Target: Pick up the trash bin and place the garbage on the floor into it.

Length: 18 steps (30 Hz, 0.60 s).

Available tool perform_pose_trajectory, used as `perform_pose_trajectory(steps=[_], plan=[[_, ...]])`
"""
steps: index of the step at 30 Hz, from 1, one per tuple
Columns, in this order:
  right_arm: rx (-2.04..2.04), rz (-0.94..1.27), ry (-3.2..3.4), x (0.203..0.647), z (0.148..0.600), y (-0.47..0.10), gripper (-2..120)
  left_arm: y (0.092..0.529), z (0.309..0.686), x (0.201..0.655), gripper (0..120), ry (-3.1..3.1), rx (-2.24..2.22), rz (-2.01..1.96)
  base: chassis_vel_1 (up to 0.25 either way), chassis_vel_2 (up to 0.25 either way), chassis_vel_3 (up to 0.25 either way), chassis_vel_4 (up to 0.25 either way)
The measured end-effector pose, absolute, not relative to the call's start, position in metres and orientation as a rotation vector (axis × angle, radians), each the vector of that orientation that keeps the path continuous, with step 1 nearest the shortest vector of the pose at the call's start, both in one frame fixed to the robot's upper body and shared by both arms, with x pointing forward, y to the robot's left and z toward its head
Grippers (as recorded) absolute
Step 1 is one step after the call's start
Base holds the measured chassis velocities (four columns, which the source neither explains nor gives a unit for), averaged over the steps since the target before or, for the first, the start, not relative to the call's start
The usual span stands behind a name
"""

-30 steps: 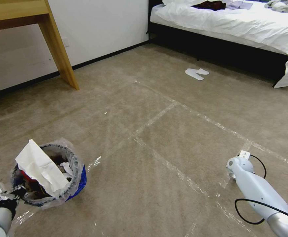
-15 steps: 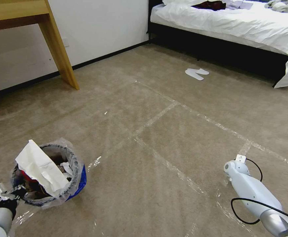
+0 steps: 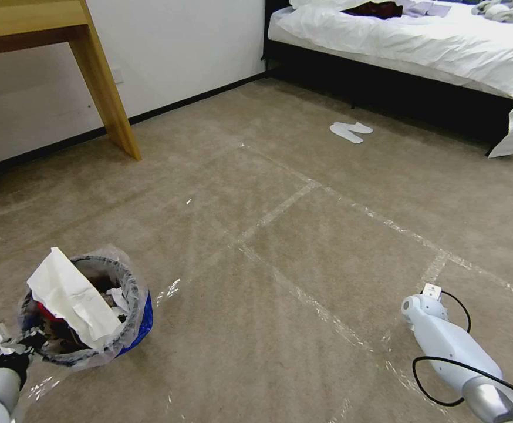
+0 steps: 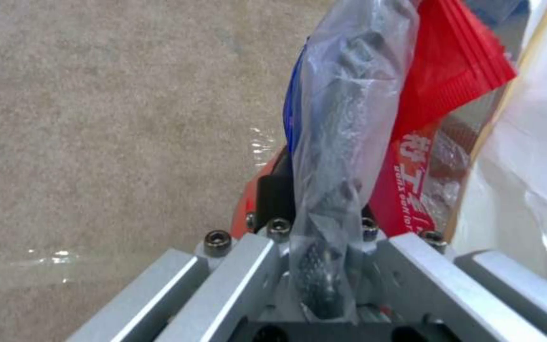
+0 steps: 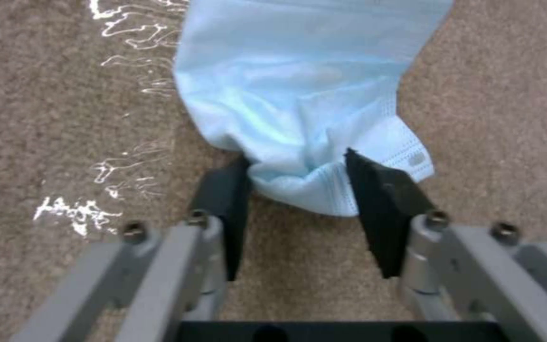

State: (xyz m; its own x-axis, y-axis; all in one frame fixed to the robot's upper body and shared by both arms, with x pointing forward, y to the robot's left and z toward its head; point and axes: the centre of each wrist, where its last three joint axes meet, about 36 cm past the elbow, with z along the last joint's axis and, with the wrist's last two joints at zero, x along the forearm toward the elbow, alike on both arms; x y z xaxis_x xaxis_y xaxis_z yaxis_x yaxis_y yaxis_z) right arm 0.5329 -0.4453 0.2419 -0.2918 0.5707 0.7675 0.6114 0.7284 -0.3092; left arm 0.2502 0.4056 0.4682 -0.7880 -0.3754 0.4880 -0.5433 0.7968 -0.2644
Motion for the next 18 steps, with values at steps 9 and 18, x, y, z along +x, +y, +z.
perform_pose_trajectory(steps=[9, 18], plan=[[-0.894, -0.05, -1.997, 0.523, 0.239, -0.449, 2, 0.404, 0.466, 0.25, 0, -2.568, 0.691, 0.561, 0.0, 0.0, 0.0, 0.0], [-0.828, -0.086, -2.107, 0.513, 0.261, -0.443, 0, 0.404, 0.467, 0.25, 0, -2.571, 0.69, 0.556, 0.0, 0.0, 0.0, 0.0]])
